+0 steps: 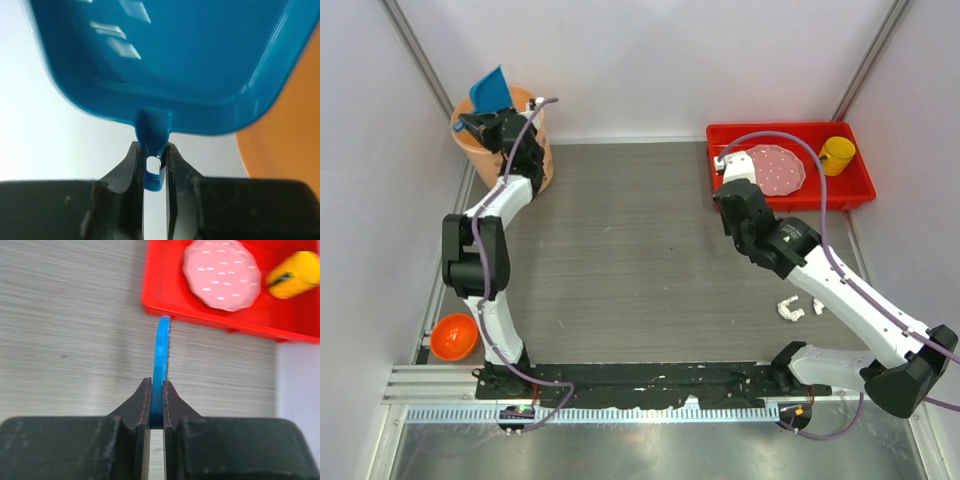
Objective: Sweep away the paper scraps from the table
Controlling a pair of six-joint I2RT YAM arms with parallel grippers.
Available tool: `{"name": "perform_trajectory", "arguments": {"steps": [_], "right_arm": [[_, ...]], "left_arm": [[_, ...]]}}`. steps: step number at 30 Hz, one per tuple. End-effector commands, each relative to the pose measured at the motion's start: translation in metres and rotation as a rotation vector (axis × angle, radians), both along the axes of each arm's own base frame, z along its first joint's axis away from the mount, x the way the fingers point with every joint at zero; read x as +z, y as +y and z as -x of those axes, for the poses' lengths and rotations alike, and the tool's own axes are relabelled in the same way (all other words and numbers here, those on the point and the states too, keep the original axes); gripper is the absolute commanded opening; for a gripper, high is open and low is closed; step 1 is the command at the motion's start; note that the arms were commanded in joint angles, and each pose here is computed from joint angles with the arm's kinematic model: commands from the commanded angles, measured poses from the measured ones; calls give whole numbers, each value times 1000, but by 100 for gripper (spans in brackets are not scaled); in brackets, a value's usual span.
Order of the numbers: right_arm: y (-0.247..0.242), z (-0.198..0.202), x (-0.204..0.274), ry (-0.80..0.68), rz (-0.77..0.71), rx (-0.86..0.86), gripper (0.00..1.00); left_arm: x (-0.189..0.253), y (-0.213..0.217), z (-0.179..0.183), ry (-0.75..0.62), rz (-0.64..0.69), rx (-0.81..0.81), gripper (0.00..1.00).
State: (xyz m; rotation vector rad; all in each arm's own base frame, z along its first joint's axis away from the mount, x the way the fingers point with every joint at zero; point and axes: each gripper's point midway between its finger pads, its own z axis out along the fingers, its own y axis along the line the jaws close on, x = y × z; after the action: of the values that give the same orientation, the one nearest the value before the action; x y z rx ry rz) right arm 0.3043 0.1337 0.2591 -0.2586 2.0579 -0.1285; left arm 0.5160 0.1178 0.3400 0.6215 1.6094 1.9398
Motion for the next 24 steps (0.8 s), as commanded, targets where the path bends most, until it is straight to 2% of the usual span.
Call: {"name": "perform_trajectory", "arguments": {"steps": [1, 2, 3, 4, 6, 8, 12, 15, 19, 20, 21, 24], "right_arm": [[-89, 22, 33, -16, 292, -239, 1], [-103, 26, 34, -7, 327, -275, 1], [-118, 30, 36, -7, 367, -332, 1], [-140, 38, 35, 22, 422, -383, 1], [-169, 51, 26, 76, 540, -458, 1], [-197, 67, 6, 180, 627, -528, 1], [-218, 82, -32, 326, 680, -556, 1], [-211, 75, -66, 418, 644, -500, 1], [-177, 56, -106, 532, 466, -407, 1], [-162, 54, -118, 590, 418, -332, 1], [-152, 50, -131, 647, 435, -286, 1], [-112, 36, -130, 674, 446, -163, 1]], "left_arm": [[6, 2, 31, -69, 456, -36, 0], [12, -2, 32, -84, 526, -58, 0], [-5, -9, 36, 11, 582, -82, 0], [-4, -14, 41, -25, 649, -97, 0], [-17, -23, 48, 31, 721, -134, 0], [-23, -31, 59, 27, 801, -163, 0], [-46, -53, 79, 109, 941, -239, 0], [-55, -65, 89, 145, 999, -288, 0], [-64, -71, 100, 174, 1021, -318, 0], [-60, -71, 103, 164, 1020, -334, 0], [-61, -70, 104, 166, 1014, -336, 0], [-59, -68, 108, 161, 1001, -336, 0]]}}
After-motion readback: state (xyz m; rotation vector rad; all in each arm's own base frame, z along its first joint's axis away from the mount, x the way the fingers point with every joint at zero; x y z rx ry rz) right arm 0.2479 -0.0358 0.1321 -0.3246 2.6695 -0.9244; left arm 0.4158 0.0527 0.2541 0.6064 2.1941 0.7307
